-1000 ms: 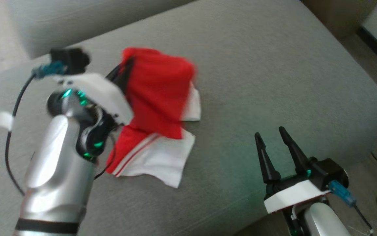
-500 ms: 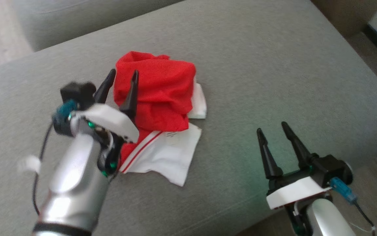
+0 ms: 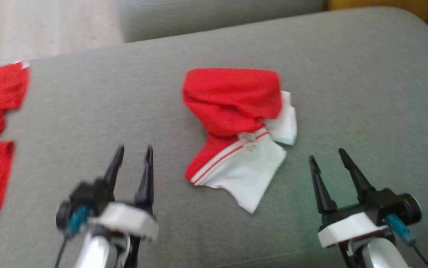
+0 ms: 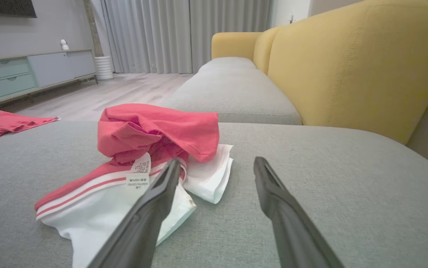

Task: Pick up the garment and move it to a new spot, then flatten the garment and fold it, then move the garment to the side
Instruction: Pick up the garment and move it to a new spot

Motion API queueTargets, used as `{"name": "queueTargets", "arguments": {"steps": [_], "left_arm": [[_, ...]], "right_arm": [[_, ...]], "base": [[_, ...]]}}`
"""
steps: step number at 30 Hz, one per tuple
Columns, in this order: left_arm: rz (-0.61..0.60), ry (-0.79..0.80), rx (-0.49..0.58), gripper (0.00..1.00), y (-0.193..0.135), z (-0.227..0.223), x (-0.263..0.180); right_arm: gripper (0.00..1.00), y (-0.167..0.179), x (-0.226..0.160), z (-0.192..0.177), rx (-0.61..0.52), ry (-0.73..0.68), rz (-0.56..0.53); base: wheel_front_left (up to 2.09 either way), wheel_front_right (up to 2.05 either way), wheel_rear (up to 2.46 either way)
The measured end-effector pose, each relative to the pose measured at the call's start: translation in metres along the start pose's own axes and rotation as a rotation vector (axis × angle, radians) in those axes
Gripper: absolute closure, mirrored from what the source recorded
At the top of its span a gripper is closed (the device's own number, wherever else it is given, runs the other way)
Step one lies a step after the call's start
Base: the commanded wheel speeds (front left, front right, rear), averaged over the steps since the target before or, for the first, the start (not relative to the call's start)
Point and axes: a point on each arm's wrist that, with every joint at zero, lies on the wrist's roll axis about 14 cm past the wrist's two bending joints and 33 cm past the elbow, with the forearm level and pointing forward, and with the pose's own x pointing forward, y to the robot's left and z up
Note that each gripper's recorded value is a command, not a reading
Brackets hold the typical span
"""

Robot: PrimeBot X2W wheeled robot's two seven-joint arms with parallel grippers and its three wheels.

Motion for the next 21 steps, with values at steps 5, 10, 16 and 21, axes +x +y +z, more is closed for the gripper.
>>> {"name": "queueTargets", "arguments": {"steps": [5,10,16,21], "left_arm": [[0.135,0.058,0.063,0.00,0.035,-0.016,-0.051],[0.238,0.076,0.092,0.00,0.063,-0.019,-0.088],[0.327,0.081,0.098,0.00,0.087,-0.018,-0.111],[0.326,0.086,0.096,0.00,0.088,-0.020,-0.113]], "right_arm": [[0.00,0.014,0.004,0.003,-0.002,-0.011,0.046],[0.00,0.023,-0.002,0.000,0.000,-0.003,0.073],[0.00,0.022,-0.006,-0.004,0.000,0.009,0.070],[0.00,0.023,-0.007,-0.010,0.003,0.028,0.071]], "base": [[0.00,0.00,0.00],[0.00,0.00,0.00],[0.00,0.00,0.00],[0.00,0.00,0.00]]}}
